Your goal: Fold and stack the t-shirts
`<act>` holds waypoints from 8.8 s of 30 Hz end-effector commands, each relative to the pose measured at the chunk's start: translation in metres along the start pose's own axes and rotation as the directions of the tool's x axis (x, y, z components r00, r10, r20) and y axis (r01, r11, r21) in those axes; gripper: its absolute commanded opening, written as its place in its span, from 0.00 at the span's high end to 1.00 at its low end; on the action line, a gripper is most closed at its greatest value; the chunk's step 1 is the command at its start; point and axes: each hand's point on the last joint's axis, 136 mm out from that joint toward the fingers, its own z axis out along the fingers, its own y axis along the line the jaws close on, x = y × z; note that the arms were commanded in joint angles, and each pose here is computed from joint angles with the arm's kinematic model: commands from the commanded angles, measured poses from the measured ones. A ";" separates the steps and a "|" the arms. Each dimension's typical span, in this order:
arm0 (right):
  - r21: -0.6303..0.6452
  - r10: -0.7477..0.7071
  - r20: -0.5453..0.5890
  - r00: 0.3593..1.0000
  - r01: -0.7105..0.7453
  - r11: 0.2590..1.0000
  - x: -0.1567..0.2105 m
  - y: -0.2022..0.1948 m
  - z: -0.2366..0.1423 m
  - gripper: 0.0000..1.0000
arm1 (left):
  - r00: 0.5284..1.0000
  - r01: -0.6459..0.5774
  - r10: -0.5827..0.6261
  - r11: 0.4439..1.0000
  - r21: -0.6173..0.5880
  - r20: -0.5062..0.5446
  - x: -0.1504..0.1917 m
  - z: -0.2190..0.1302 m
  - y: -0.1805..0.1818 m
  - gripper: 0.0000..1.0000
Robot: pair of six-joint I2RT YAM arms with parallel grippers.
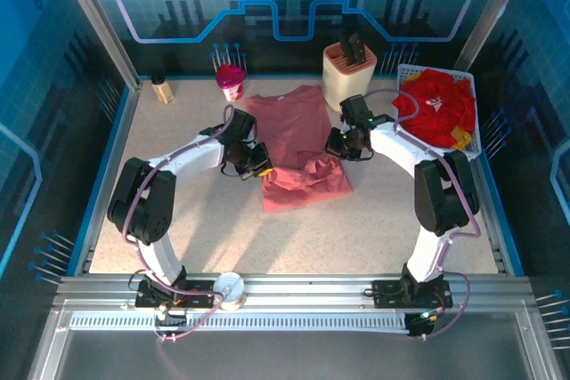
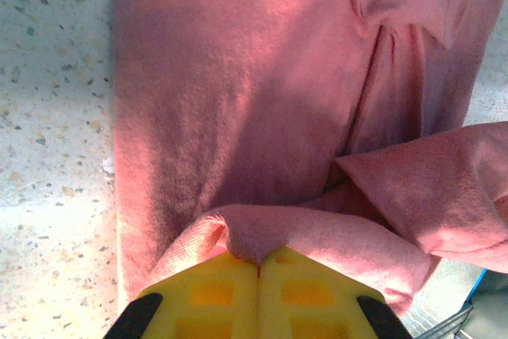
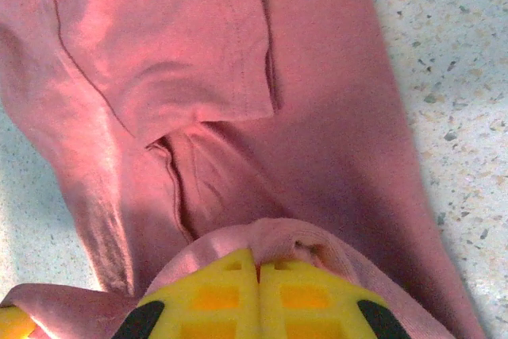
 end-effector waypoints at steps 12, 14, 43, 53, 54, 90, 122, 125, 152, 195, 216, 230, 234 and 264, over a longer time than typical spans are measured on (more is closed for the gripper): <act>-0.064 0.031 0.015 0.999 -0.030 0.997 -0.048 0.008 0.018 0.45 | 0.996 0.080 -0.084 0.992 0.094 0.032 -0.068 0.005 0.000 0.66; -0.071 0.035 0.015 0.999 -0.034 0.997 -0.050 0.007 0.015 0.39 | 0.994 0.101 -0.105 0.989 0.108 0.037 -0.078 0.001 0.003 0.59; -0.027 -0.188 -0.058 0.980 0.187 0.982 0.056 -0.010 -0.002 0.54 | 0.994 -0.100 0.098 0.994 -0.041 -0.045 0.059 0.017 0.017 0.77; 0.044 -0.216 -0.075 0.974 0.219 0.975 0.041 -0.002 0.035 0.58 | 0.991 -0.130 0.131 0.985 -0.111 0.001 0.016 0.053 0.001 0.81; 0.045 -0.218 -0.071 0.973 0.221 0.974 0.037 0.001 0.037 0.59 | 0.992 -0.128 0.128 0.984 -0.121 -0.003 0.011 0.056 0.001 0.82; -0.137 -0.195 0.041 0.980 0.199 0.970 -0.002 0.028 0.031 0.44 | 0.995 -0.089 0.089 0.996 0.002 0.037 -0.014 0.064 -0.029 0.85; -0.026 -0.015 0.059 0.998 0.016 1.000 0.008 -0.041 0.038 0.36 | 0.995 0.024 -0.011 0.990 -0.140 0.095 -0.037 0.019 0.044 0.88; -0.083 -0.083 0.059 0.995 0.088 0.993 0.005 -0.021 0.017 0.24 | 0.996 -0.015 0.024 0.995 -0.096 0.091 -0.030 -0.002 0.028 0.79; 0.066 -0.034 -0.118 0.992 0.042 0.997 0.065 -0.123 -0.006 0.33 | 0.996 -0.054 0.059 0.996 0.071 -0.069 0.098 0.049 0.010 0.57; 0.150 -0.218 -0.219 0.951 0.254 0.955 0.074 -0.099 0.008 0.75 | 0.990 -0.093 0.080 0.988 -0.122 -0.113 0.093 0.076 0.032 0.95; 0.197 -0.125 -0.213 0.969 0.168 0.966 0.168 -0.104 -0.027 1.00 | 0.965 -0.215 0.175 0.955 -0.206 -0.195 0.145 0.003 0.083 1.00; 0.228 -0.088 -0.047 0.995 0.096 0.969 0.211 -0.103 -0.077 1.00 | 0.982 -0.137 0.112 0.975 -0.173 -0.150 0.189 -0.051 0.113 1.00; 0.236 -0.134 0.004 0.991 0.129 0.963 0.198 -0.096 -0.101 1.00 | 0.988 -0.111 0.094 0.984 -0.139 -0.120 0.190 -0.067 0.103 1.00; 0.113 -0.215 0.108 0.971 0.203 0.973 0.053 -0.014 -0.117 1.00 | 0.987 -0.158 0.158 0.987 -0.015 -0.003 0.075 -0.090 -0.002 1.00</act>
